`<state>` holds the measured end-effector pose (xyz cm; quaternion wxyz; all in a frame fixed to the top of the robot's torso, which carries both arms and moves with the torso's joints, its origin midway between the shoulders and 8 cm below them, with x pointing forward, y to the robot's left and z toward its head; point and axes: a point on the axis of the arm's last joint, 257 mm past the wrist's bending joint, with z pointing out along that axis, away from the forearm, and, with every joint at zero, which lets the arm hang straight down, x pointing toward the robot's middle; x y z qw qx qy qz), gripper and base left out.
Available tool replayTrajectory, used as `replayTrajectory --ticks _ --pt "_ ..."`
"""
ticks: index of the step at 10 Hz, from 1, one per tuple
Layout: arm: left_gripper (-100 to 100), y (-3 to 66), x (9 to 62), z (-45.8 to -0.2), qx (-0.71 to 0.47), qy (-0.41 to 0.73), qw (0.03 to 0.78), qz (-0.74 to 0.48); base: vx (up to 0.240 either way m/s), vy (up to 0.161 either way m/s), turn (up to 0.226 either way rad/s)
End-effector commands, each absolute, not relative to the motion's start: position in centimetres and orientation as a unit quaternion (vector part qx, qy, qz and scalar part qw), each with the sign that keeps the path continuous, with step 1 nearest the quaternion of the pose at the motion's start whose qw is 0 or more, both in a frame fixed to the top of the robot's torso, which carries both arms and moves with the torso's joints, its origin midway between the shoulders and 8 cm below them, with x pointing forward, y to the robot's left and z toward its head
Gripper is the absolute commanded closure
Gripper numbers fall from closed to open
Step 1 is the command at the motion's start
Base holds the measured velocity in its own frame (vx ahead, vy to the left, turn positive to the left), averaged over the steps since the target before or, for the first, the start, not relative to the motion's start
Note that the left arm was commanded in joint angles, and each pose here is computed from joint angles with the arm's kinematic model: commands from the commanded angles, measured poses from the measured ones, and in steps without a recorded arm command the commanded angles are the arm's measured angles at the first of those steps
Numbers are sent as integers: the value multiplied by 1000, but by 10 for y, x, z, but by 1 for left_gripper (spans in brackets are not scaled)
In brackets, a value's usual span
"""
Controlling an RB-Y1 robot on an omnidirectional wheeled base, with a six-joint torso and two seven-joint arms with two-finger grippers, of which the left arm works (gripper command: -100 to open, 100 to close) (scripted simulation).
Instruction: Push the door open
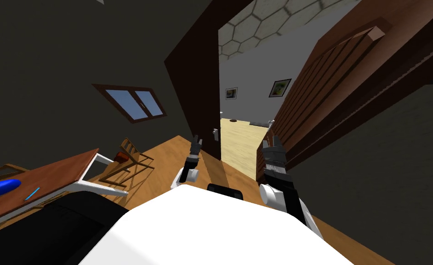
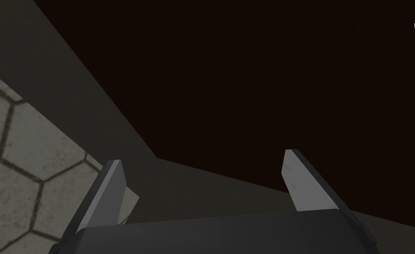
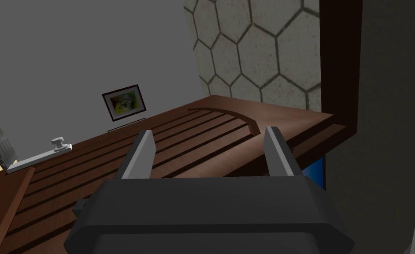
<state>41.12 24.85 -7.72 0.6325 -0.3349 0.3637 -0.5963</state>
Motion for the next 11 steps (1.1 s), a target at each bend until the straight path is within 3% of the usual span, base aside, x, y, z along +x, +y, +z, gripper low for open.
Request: replayTrajectory --ticks 1,11 --pt "-100 241 422 -94 -347 379 617 -596 90 113 -81" --pt "-100 200 466 -190 -401 459 537 -583 70 104 -87"
